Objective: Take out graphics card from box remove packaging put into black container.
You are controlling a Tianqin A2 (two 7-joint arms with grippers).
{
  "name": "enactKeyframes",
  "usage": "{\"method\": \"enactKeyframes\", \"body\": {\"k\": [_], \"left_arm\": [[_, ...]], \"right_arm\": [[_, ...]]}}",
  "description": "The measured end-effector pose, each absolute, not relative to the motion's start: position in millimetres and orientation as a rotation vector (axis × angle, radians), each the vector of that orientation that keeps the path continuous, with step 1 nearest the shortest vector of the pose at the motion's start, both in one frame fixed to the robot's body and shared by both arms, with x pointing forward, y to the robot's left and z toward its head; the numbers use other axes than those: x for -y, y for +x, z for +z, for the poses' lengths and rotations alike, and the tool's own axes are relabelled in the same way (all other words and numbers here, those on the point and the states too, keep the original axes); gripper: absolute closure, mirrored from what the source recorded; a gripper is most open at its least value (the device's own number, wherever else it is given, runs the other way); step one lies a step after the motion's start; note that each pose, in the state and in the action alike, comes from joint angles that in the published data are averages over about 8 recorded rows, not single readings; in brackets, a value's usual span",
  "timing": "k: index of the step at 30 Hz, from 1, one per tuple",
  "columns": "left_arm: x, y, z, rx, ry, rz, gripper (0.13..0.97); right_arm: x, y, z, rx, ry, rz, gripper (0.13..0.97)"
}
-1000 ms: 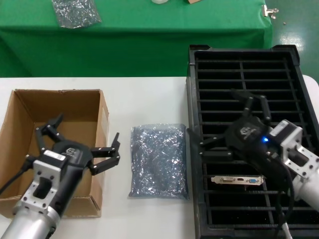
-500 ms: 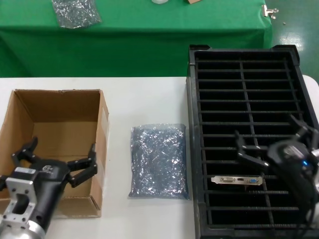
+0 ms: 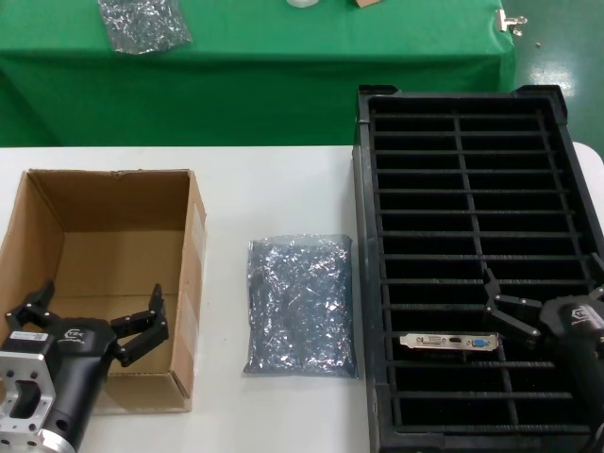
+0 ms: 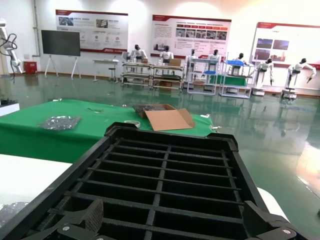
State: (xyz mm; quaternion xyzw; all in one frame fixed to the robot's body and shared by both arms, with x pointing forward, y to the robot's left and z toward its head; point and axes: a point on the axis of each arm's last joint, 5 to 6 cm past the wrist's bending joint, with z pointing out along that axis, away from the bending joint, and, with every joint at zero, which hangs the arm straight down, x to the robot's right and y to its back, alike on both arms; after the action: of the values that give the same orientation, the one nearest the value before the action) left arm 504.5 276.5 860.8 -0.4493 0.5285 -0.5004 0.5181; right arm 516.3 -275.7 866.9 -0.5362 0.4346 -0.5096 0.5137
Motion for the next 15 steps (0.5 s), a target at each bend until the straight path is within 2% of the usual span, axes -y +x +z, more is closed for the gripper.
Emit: {"method": "enactKeyframes", "body": {"k": [15], "left_arm": [[-276.5,504.5,860.8,-1.268,-1.078,-1.201,0.132]], "right_arm": [[275.7,516.3,866.9,-1.045,-1.289,-1.225,0.130]]}}
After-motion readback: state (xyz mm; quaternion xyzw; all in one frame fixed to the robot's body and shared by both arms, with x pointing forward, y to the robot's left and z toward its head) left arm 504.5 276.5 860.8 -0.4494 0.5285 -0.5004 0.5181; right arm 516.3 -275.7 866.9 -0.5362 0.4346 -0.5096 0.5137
